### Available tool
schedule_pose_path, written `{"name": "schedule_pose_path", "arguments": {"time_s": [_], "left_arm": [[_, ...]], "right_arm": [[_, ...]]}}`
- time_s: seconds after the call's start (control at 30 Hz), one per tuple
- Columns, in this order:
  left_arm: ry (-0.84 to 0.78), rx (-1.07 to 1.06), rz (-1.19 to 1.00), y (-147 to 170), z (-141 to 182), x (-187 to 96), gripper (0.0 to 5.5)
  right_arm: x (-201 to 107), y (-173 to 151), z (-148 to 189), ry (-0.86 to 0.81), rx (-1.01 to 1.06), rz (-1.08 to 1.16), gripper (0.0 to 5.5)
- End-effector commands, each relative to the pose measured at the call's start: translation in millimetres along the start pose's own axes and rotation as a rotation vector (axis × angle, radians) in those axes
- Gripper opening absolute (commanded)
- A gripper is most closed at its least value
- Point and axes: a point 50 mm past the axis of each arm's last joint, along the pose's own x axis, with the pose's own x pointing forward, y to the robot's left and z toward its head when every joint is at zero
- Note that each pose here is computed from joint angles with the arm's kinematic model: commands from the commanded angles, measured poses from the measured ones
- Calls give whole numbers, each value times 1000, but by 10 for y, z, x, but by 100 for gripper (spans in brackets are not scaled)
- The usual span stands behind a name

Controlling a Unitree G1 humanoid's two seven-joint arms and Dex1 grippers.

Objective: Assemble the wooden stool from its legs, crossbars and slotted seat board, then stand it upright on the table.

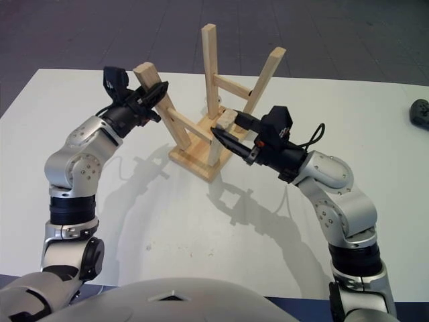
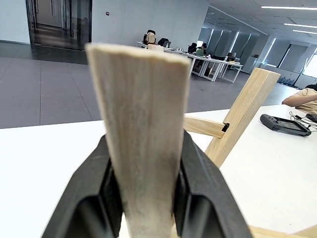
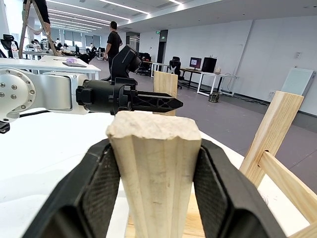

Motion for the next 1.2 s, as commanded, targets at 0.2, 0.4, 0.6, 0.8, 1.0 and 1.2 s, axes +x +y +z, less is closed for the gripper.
{"name": "schedule_pose_path", "arguments": {"time_s": [0.2, 0.4, 0.6, 0.8, 1.0, 1.2], "left_arm": [[-104, 32, 35, -86, 228, -15, 103], [-190, 6, 75, -58, 319, -31, 103], [-155, -42, 35, -82, 202, -76, 104], [-181, -97, 128, 45, 223, -80, 105], [-171, -125, 235, 201, 215, -88, 111], [-152, -76, 176, 97, 194, -71, 112]], "right_arm": [[-58, 65, -298, 138, 102, 7, 208], [-60, 73, -303, 139, 104, 8, 207], [-64, 79, -313, 142, 107, 7, 207], [-66, 78, -322, 146, 107, 7, 207], [-67, 65, -322, 148, 106, 4, 207], [-61, 61, -314, 143, 106, -1, 207]]}}
